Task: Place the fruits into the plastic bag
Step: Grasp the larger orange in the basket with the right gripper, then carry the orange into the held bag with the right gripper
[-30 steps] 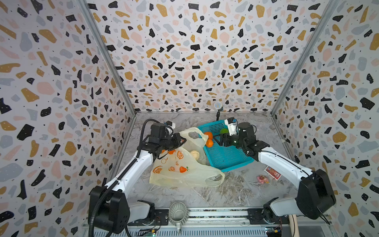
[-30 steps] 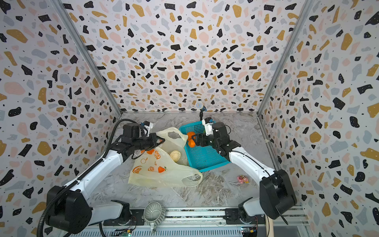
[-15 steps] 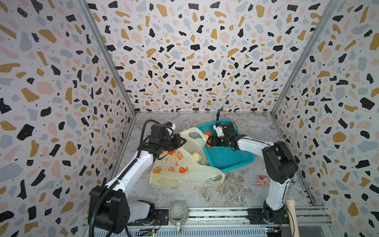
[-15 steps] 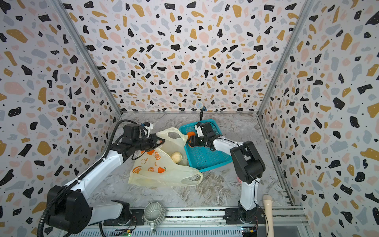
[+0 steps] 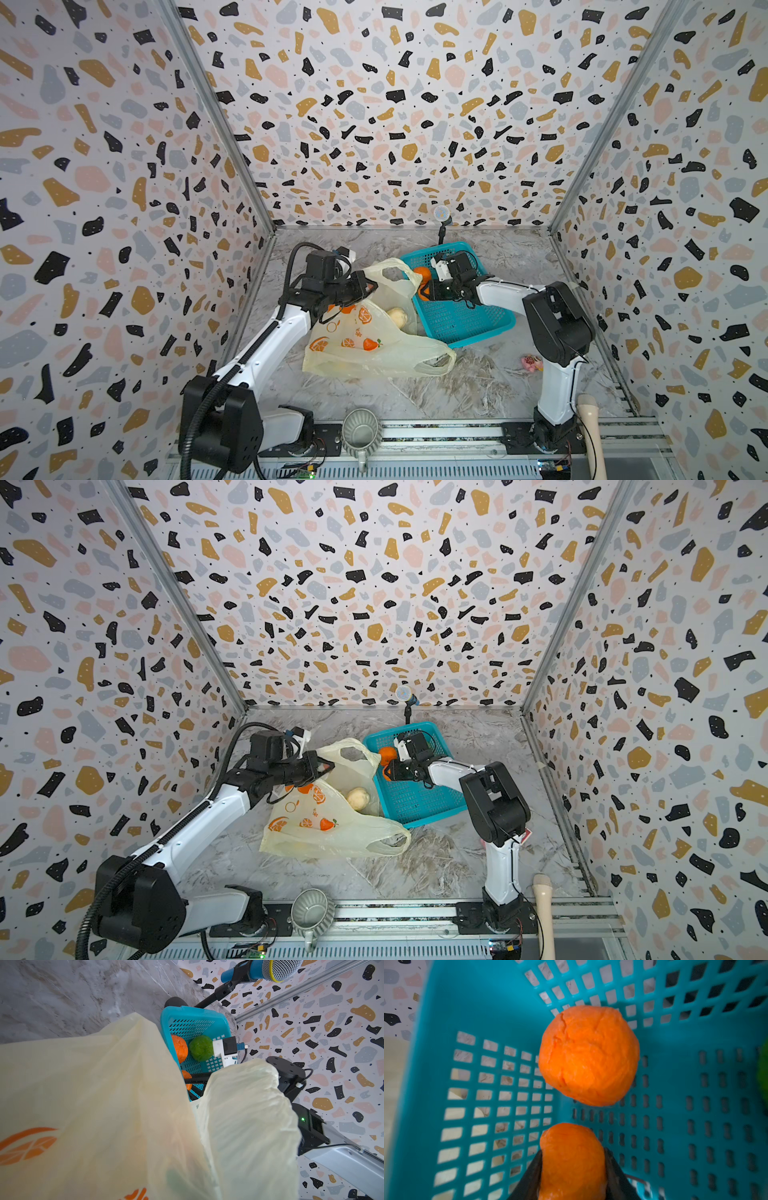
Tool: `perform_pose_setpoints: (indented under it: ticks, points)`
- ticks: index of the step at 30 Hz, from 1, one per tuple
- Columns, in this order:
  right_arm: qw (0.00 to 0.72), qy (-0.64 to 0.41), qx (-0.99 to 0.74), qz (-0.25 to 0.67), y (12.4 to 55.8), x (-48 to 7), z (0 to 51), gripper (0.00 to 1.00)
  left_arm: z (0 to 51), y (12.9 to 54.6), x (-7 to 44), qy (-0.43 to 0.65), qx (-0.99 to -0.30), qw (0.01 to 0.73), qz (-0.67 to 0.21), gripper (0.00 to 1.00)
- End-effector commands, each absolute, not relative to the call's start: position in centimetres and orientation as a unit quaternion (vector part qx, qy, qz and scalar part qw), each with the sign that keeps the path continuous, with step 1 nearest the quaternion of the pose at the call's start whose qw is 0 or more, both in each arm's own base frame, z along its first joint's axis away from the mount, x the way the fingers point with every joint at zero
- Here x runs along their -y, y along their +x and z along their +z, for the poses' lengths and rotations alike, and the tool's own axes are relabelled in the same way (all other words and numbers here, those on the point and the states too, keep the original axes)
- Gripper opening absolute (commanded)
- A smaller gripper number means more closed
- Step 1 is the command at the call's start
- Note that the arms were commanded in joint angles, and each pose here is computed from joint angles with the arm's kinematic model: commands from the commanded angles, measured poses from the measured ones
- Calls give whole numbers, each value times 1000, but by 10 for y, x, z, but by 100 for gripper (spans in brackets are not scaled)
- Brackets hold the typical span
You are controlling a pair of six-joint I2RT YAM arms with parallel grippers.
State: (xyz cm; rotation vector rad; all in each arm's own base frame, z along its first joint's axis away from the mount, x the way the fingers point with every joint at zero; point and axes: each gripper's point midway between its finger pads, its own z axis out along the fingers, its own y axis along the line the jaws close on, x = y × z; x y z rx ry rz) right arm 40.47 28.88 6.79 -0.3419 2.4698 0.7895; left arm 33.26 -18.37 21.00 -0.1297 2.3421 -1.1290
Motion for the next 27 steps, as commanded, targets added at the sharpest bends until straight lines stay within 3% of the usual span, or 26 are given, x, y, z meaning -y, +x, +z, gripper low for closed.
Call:
perform_pose_setpoints:
  ticks: [1,6,12,23,27]
  points:
    - [312,-125,-895,293,404,-280,113,31,209,333,186,-37,-866,269,-420,0]
    - [336,-151,-875,315,372,-272,148,32,208,332,186,-36,-866,268,-421,0]
    - [351,-252,-819,378,303,-294,194,33,212,335,187,-33,-863,274,-423,0]
    - [259,-408,-779,400,235,-407,166,35,214,336,186,-38,-865,275,-418,0]
    - [244,-478,-751,384,209,-444,160,41,215,333,184,-38,-866,276,-414,0]
